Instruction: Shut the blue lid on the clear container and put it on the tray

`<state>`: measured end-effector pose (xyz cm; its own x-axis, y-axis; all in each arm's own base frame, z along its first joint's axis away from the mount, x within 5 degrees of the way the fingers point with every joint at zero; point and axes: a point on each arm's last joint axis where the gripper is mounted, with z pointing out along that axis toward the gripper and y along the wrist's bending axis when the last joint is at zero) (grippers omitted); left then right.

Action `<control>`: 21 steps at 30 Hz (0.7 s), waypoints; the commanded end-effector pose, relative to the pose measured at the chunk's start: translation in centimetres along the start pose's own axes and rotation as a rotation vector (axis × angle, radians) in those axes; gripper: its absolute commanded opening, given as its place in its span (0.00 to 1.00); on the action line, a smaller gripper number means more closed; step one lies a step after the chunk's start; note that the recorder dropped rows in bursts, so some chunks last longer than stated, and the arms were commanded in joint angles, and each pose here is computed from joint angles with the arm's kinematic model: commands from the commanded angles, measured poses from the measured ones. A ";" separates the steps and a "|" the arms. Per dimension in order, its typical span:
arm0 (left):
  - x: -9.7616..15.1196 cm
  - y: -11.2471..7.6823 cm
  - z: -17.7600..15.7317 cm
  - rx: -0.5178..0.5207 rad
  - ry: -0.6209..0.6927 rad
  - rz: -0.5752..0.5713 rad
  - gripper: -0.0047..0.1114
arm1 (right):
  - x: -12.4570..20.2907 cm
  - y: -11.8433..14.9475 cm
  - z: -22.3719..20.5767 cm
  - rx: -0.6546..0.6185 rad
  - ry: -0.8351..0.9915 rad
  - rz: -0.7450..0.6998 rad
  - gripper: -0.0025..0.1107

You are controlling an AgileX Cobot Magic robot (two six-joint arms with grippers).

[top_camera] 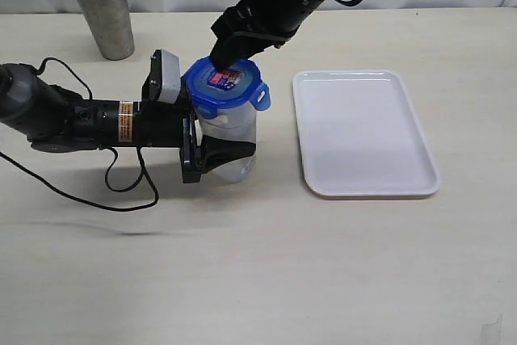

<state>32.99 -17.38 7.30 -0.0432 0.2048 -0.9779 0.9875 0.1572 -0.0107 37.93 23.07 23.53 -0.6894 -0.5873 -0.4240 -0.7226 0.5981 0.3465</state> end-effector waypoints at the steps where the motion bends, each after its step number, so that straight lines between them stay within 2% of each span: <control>1: 0.0 0.7 -0.7 -0.041 -0.004 -0.010 0.04 | 4.8 -1.9 5.8 -0.014 0.385 -0.042 0.39; 14: 0.0 0.8 -1.0 -0.043 0.000 -0.007 0.04 | 4.2 -1.6 4.5 0.014 0.360 -0.061 0.40; 21: 0.0 0.8 -1.0 -0.046 0.003 -0.008 0.04 | 2.6 -1.7 1.8 0.065 0.279 -0.061 0.52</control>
<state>32.98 -16.74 7.24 -0.0507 0.2047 -0.9775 0.9884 0.1505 -0.0197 37.95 23.05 24.04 -0.6821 -0.6018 -0.4154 -0.7302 0.5915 0.3421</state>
